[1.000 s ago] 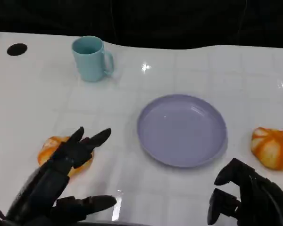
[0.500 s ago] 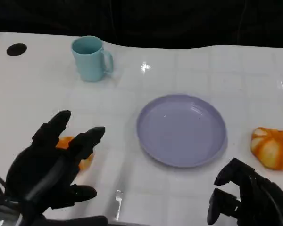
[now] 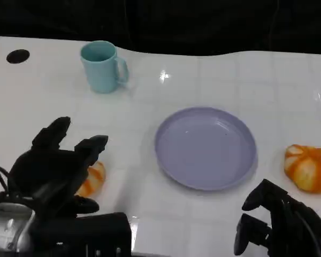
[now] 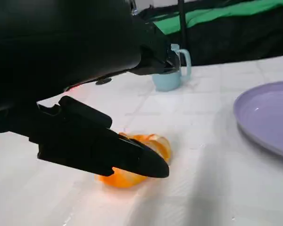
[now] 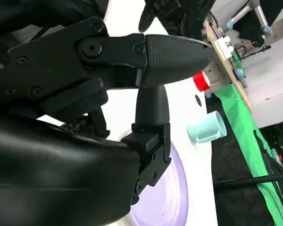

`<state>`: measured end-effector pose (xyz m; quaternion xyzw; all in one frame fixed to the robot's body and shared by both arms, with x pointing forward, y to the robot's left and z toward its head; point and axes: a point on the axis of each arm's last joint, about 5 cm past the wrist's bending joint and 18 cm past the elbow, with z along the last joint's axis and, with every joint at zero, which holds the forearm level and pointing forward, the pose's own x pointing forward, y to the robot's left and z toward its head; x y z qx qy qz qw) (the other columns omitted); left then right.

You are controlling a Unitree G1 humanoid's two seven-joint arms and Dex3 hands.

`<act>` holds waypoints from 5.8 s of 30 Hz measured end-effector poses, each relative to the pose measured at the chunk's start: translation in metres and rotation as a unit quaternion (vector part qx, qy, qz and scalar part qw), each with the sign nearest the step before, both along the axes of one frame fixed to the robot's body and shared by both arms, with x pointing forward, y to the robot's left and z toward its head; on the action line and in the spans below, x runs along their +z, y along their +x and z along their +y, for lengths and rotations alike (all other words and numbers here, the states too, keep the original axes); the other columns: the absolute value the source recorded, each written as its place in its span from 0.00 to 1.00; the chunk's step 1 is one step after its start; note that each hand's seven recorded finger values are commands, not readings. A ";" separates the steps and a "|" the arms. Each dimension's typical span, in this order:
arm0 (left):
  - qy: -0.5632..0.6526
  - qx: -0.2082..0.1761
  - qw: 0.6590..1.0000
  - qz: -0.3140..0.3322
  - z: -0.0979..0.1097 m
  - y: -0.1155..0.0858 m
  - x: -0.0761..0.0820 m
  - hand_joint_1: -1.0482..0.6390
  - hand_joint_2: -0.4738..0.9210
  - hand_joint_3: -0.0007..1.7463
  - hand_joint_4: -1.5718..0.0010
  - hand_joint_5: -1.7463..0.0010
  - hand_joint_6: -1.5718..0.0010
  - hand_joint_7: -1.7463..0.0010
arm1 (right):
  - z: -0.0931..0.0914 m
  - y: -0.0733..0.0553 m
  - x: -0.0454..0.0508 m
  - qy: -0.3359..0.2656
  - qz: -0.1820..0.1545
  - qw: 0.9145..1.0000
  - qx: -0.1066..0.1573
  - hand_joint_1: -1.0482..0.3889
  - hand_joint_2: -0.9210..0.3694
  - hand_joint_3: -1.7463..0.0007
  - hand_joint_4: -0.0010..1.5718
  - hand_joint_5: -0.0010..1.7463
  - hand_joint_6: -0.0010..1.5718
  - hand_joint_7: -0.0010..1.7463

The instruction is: Grasp the bread from the table and place it into the plate.

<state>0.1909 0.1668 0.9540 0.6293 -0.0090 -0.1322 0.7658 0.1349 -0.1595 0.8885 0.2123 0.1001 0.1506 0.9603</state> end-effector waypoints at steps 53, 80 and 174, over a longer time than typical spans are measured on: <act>0.034 0.010 0.988 0.152 -0.014 0.080 -0.053 0.34 0.93 0.00 0.91 0.96 0.84 0.99 | 0.002 -0.001 -0.0001 -0.002 0.002 1.000 -0.001 0.37 0.00 0.70 0.47 1.00 0.28 1.00; -0.100 0.018 0.986 0.134 -0.002 0.083 -0.078 0.47 1.00 0.03 0.48 0.53 0.39 0.93 | 0.001 -0.002 -0.0006 0.001 0.003 1.000 0.000 0.36 0.00 0.71 0.48 1.00 0.29 1.00; -0.404 -0.165 0.899 -0.044 -0.084 0.107 -0.028 0.54 0.57 0.90 0.40 0.00 0.50 0.00 | -0.004 -0.001 -0.0040 0.001 0.006 1.000 0.002 0.37 0.00 0.70 0.47 1.00 0.29 1.00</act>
